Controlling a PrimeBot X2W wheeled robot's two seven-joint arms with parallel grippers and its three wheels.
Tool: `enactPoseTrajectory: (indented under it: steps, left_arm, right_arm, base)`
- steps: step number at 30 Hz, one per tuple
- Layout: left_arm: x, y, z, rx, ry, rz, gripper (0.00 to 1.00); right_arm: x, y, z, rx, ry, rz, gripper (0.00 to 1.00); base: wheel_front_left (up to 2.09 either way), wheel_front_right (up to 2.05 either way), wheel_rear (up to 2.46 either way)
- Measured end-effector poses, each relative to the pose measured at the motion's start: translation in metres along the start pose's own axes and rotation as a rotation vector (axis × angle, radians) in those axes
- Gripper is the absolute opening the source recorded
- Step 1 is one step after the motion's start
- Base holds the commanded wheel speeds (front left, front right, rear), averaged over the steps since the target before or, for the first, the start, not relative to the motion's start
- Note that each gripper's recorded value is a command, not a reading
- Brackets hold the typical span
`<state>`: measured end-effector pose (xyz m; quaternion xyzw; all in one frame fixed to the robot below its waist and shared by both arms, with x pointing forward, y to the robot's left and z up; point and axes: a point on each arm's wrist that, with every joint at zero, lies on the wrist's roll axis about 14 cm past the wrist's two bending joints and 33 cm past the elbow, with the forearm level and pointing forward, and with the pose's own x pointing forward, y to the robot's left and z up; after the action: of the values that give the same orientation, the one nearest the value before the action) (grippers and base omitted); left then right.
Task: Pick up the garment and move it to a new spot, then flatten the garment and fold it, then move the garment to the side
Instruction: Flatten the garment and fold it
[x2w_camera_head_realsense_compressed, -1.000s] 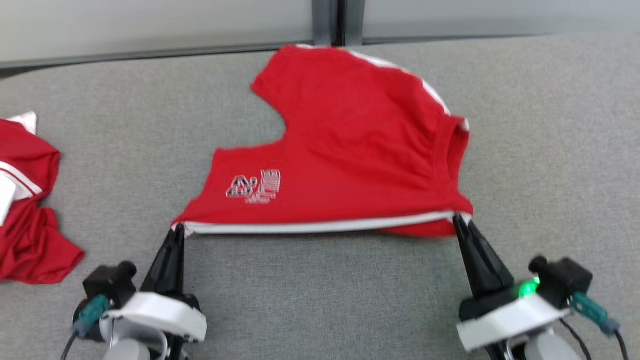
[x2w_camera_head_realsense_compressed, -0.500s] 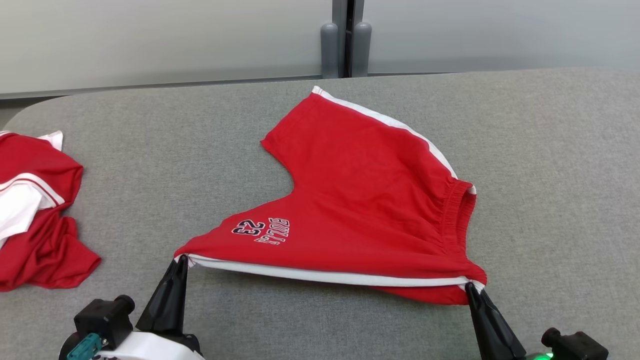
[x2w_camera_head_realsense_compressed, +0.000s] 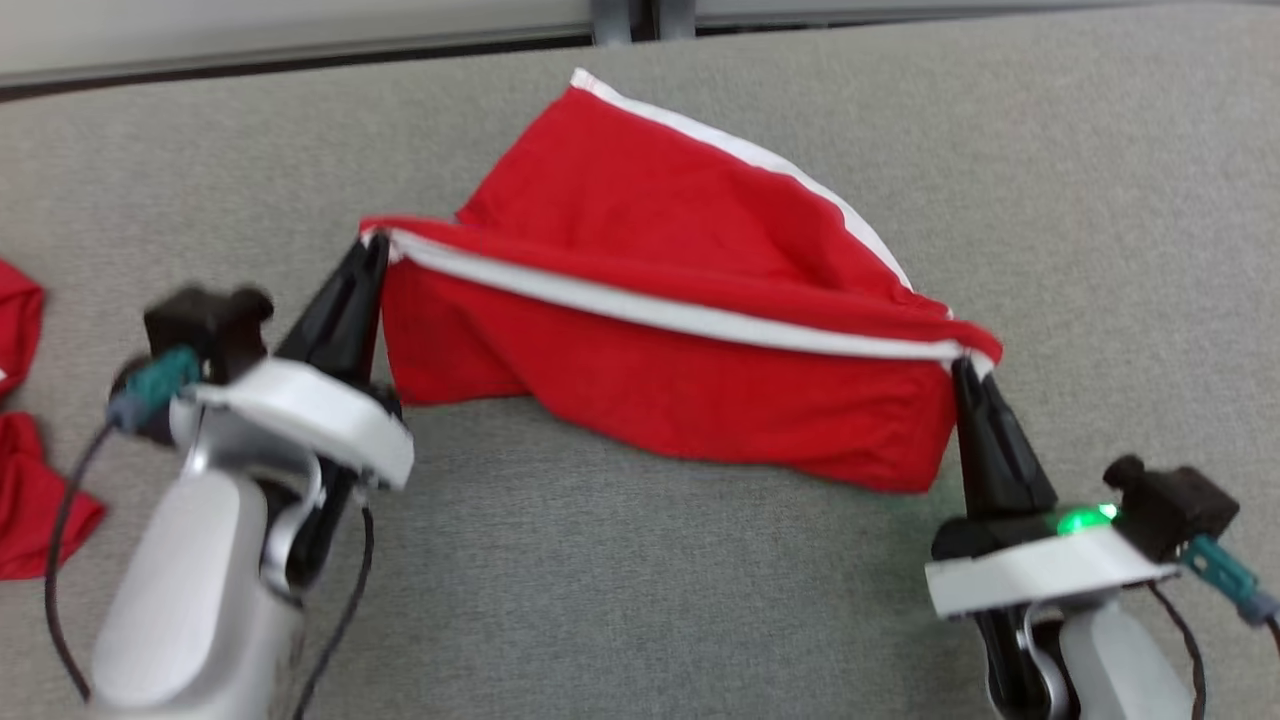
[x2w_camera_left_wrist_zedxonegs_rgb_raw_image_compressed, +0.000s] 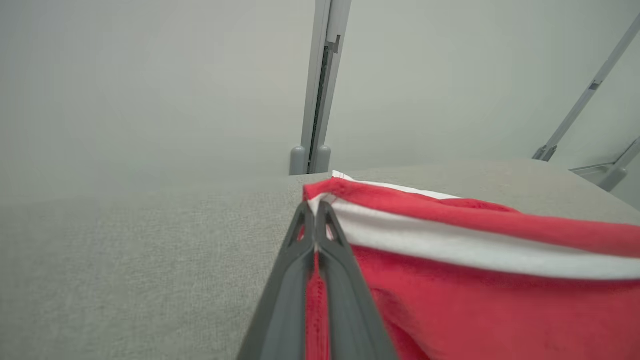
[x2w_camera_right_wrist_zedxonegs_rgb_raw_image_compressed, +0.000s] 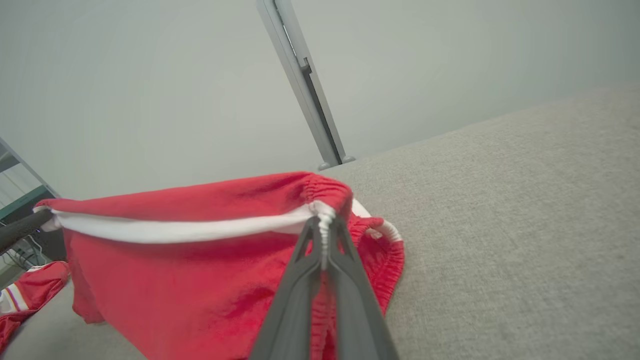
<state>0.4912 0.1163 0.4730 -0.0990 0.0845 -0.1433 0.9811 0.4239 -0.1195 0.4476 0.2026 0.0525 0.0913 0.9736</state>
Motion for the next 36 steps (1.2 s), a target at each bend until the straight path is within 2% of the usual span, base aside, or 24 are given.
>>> enactPoseTrajectory:
  steps: [7, 17, 18, 19, 20, 21, 24, 30, 36]
  left_arm:
    - [0.087, -0.014, 0.003, 0.041, 0.033, -0.093, 0.0]
    - [0.161, -0.045, -0.05, 0.047, 0.198, -0.182, 0.0]
    - [0.166, -0.048, -0.054, 0.043, 0.204, -0.189, 0.0]
    - [0.17, -0.051, -0.058, 0.034, 0.208, -0.193, 0.4]
    - [0.174, -0.052, -0.062, 0.025, 0.211, -0.195, 1.0]
    - [0.176, -0.052, -0.067, 0.026, 0.22, -0.196, 1.0]
    - [0.178, -0.053, -0.076, 0.023, 0.218, -0.197, 1.0]
    - [0.168, -0.033, -0.062, 0.042, 0.097, -0.147, 1.0]
    - [0.143, -0.011, -0.043, 0.036, 0.003, -0.049, 1.0]
  right_arm:
    - [0.036, -0.028, 0.001, 0.011, -0.013, -0.051, 0.0]
    - [0.056, -0.051, 0.002, 0.05, -0.013, -0.089, 0.0]
    - [0.056, -0.054, 0.0, 0.047, -0.008, -0.095, 0.07]
    - [0.055, -0.056, -0.002, 0.044, -0.003, -0.099, 0.33]
    - [0.055, -0.056, -0.004, 0.038, 0.005, -0.098, 0.73]
    - [0.055, -0.055, -0.008, 0.025, 0.019, -0.09, 1.0]
    - [0.054, -0.054, -0.01, -0.014, 0.027, -0.081, 1.0]
    - [0.043, -0.052, -0.006, -0.114, 0.018, -0.072, 1.0]
    - [0.038, -0.047, 0.016, -0.206, -0.045, -0.054, 1.0]
  base:
    - [0.0, 0.0, 0.0]
    - [0.0, 0.0, 0.0]
    - [0.0, 0.0, 0.0]
    - [0.0, 0.0, 0.0]
    - [0.0, 0.0, 0.0]
    - [0.0, 0.0, 0.0]
    - [0.0, 0.0, 0.0]
    - [0.0, 0.0, 0.0]
    - [0.0, 0.0, 0.0]
